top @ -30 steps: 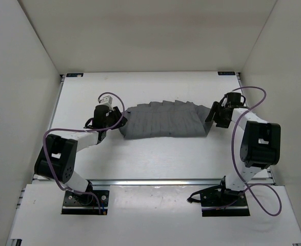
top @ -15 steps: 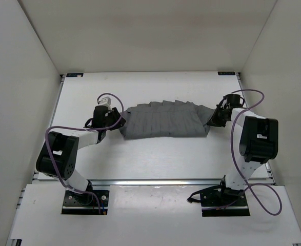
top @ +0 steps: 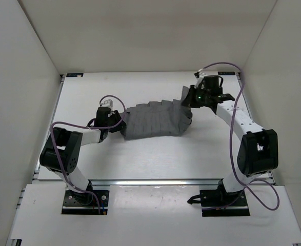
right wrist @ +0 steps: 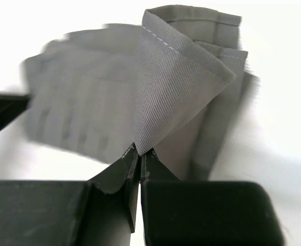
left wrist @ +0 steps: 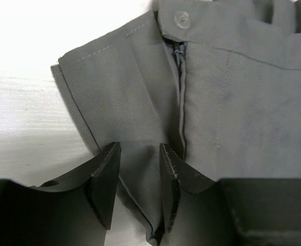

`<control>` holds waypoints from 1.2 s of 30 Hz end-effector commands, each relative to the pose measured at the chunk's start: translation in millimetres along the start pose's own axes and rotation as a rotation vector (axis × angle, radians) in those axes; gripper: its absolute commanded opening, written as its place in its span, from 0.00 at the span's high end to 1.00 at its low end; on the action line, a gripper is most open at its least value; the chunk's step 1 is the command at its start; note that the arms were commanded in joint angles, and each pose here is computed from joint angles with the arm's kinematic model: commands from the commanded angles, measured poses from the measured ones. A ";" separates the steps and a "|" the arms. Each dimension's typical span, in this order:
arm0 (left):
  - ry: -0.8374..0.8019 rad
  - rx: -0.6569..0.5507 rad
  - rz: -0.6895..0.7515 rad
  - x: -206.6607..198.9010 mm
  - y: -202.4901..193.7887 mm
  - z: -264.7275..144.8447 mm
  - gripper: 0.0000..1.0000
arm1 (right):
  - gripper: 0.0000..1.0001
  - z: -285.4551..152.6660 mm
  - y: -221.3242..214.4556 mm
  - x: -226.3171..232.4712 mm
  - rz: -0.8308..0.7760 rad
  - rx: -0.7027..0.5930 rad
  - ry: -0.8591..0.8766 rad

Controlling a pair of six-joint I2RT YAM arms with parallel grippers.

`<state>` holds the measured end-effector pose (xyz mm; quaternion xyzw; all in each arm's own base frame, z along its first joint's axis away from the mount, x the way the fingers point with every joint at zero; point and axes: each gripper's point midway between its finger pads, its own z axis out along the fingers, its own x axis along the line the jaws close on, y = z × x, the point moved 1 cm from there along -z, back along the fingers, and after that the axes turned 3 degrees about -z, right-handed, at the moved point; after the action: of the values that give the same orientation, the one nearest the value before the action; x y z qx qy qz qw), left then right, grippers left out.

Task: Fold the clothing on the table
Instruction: Fold the skirt

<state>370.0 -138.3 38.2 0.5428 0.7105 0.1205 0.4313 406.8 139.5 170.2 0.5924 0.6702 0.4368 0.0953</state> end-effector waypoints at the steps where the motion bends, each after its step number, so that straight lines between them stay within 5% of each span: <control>1: 0.006 0.000 -0.013 -4.4 5.8 4.1 0.54 | 1.00 -8.2 16.3 47.6 -0.085 -0.040 0.122; 19: 0.015 -0.018 -0.061 2.9 -1.0 2.7 0.56 | 1.00 56.3 -11.6 210.5 -0.213 0.082 0.499; 36: 0.014 -0.029 -0.080 7.2 -4.7 -0.3 0.56 | 1.00 124.1 -92.6 259.6 -0.267 0.339 0.559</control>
<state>369.9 -137.3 29.9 0.5122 0.7293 0.1119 0.4396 352.4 420.8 127.0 0.3814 0.7994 0.4476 -0.1232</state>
